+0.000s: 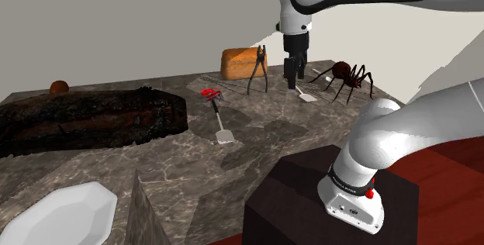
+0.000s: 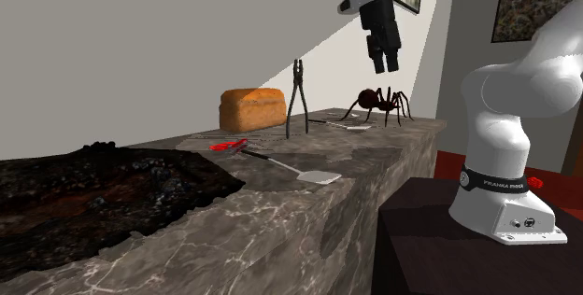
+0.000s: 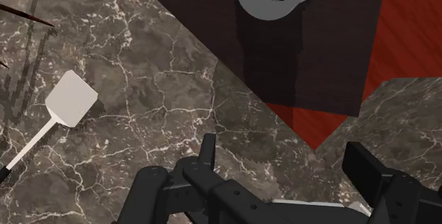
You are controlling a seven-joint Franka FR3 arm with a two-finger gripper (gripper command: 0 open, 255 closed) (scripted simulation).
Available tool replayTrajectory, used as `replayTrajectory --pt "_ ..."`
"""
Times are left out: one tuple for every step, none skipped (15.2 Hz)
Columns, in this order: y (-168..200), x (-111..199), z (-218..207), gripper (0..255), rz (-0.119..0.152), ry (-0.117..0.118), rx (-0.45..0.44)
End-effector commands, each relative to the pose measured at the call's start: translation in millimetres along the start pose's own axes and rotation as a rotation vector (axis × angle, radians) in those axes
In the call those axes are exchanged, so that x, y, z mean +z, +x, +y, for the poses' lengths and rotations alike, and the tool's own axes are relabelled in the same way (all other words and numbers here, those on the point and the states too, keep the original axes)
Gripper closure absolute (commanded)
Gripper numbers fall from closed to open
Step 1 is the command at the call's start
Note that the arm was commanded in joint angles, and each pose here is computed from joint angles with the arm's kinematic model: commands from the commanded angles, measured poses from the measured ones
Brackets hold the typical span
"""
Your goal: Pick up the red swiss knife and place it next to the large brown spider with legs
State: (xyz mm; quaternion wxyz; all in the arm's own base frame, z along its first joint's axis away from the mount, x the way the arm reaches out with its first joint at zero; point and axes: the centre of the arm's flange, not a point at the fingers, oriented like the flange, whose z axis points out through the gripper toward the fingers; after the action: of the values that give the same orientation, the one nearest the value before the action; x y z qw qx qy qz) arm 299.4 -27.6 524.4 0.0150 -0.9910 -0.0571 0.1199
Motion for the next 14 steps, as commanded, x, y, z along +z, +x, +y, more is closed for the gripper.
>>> replayTrajectory --pt "0 0 0 0 0.000 0.000 0.000" --pt "11 3 -4 0 0.007 0.003 0.028" --pt "22 6 -7 0 0.015 0.005 0.056" --pt "33 9 -11 0 0.022 0.008 0.084" --pt "44 12 -14 0 0.030 0.010 0.112" --pt "56 15 -16 0 0.037 0.013 0.140" --pt "67 18 -19 0 0.044 0.015 0.168" --pt "79 21 -21 0 0.052 0.018 0.197" --pt "90 23 -22 0 0.059 0.020 0.225" --pt "102 26 -24 0 0.067 0.023 0.253" --pt "114 28 -25 0 0.074 0.026 0.281" --pt "126 31 -26 0 0.081 0.028 0.309" --pt "137 33 -26 0 0.089 0.031 0.337" --pt "149 35 -26 0 0.096 0.033 0.365"
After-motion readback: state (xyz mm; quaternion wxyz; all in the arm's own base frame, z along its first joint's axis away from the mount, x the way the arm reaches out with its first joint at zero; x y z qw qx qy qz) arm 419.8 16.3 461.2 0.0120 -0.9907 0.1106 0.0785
